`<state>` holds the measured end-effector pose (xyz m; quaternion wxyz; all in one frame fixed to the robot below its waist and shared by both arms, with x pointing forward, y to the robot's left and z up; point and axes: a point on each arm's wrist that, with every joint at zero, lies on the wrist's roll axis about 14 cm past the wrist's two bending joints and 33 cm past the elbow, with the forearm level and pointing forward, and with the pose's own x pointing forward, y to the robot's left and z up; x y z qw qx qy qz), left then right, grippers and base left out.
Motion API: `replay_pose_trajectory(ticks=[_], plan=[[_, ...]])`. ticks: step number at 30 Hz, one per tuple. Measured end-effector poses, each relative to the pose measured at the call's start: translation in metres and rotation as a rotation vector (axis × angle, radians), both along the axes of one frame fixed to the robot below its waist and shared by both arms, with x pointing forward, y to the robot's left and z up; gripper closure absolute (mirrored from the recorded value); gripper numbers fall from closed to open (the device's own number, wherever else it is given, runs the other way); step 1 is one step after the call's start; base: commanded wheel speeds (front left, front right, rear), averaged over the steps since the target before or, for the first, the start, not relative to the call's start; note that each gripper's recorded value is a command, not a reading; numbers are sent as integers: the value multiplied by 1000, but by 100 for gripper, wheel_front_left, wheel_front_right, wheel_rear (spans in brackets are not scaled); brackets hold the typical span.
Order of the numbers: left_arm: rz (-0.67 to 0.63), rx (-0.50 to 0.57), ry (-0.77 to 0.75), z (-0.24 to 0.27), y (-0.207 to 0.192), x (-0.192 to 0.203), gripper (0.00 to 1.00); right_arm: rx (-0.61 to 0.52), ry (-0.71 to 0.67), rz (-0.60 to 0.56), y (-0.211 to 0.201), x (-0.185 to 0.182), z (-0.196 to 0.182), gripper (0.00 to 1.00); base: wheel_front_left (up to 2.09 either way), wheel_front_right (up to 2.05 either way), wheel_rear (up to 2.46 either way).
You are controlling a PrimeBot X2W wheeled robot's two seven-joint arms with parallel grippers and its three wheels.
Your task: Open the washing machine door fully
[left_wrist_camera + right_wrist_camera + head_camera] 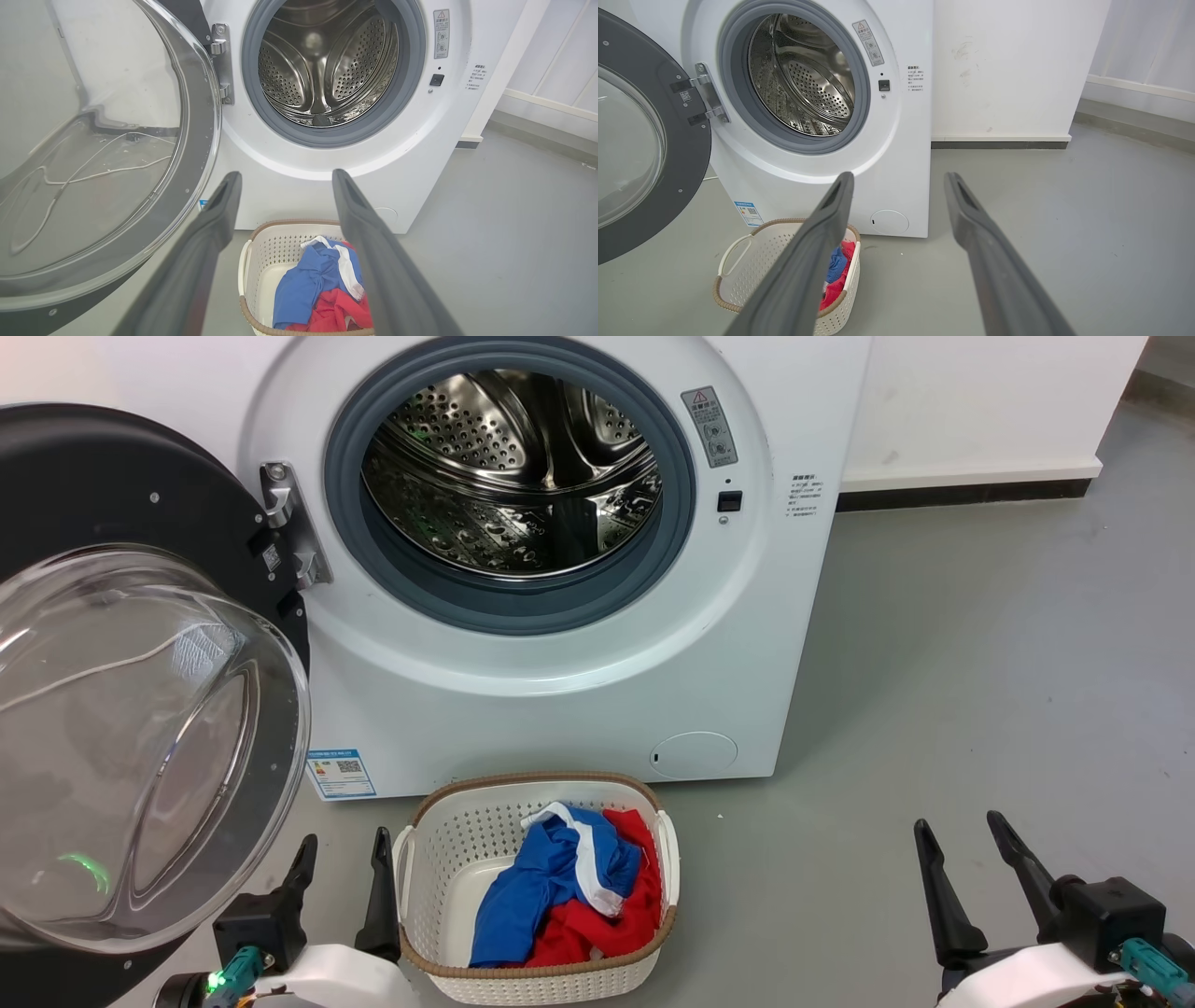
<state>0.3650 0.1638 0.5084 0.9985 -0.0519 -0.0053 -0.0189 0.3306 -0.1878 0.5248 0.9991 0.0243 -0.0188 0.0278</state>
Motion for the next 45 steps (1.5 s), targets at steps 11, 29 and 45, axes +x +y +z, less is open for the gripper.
replay_pose_trajectory(ticks=[11, 29, 45], plan=[[18, -94, 65, -15, 3, -4, 100, 97, 39, -4, 1, -1, -12, 100, 0, 0, 0], [54, -415, 156, -25, 11, 2, 100, 430, 72, -29, -7, 9, -18, 100, 0, 0, 0], [66, -652, 183, -26, 14, 7, 100, 674, 80, -39, -11, 18, -20, 100, 0, 0, 0]])
